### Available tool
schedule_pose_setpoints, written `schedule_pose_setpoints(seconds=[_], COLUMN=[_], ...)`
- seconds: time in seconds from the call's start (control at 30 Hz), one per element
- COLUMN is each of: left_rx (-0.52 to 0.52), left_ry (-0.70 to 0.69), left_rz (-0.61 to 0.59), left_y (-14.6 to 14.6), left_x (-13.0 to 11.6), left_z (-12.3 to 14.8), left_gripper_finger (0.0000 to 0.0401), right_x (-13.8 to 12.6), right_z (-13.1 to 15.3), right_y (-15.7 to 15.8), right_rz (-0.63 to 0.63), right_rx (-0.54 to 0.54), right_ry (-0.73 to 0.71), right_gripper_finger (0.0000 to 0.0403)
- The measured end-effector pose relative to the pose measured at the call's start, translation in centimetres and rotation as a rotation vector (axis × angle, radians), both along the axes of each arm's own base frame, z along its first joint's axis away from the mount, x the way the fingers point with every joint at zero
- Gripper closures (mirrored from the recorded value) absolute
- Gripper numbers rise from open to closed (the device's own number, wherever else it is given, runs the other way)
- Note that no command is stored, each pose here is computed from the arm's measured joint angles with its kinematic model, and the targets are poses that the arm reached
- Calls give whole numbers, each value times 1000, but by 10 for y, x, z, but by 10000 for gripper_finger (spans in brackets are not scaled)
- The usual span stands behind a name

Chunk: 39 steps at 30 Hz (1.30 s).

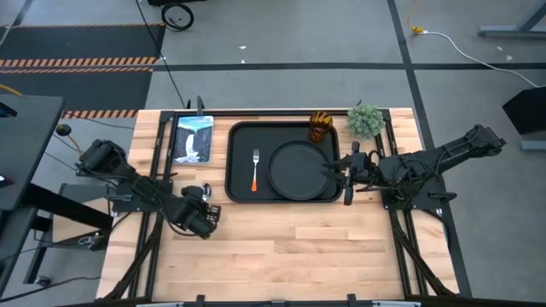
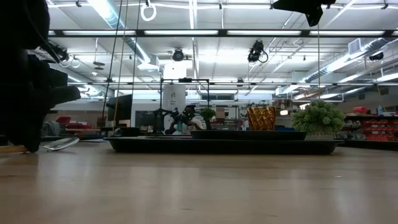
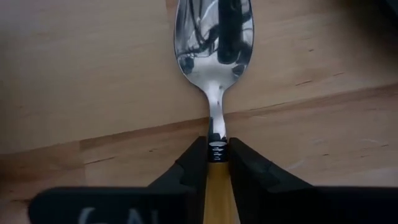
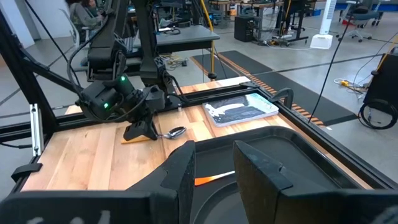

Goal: Pick and place plate/cup/fork/spoon on tray
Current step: Put the yellow spoon on the black tray to the left of the orange fork

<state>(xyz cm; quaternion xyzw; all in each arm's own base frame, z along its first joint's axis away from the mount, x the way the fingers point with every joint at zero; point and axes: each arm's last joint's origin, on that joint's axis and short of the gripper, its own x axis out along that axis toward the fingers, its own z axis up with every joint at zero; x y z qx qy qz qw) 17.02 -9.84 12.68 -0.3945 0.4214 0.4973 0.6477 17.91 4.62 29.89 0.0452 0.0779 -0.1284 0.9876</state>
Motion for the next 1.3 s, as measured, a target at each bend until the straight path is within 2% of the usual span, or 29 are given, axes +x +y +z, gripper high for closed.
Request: schedule_pose_setpoints(seconds=[0.07,0.23,0.5,0.77,0.97,1.13,1.2,1.3], left_rx=[-1,84,165,201,239,282,309,293], left_ry=[28,37,-47,-170,-281,-392,-410,-388], left_rz=[0,12,60,177,210,153,136,132], left_y=[-1,1,16,39,70,102,114,130], left_x=[2,9,30,50,74,97,102,104], left_z=[8,30,46,50,53,61,64,61], left_gripper_finger=[341,345,344,342,343,342,343,344], right_x=[0,0,0,0,6,10,10,8], right_z=[0,0,0,2,-2,-6,-4,-2], right_y=[0,0,0,0,5,9,10,11], right_rz=[0,0,0,11,93,140,146,158], right_rx=[0,0,-1,-14,-14,-41,-52,-52], right_ry=[1,1,0,-14,2,31,22,3], right_gripper_finger=[287,287,287,287,287,287,287,287])
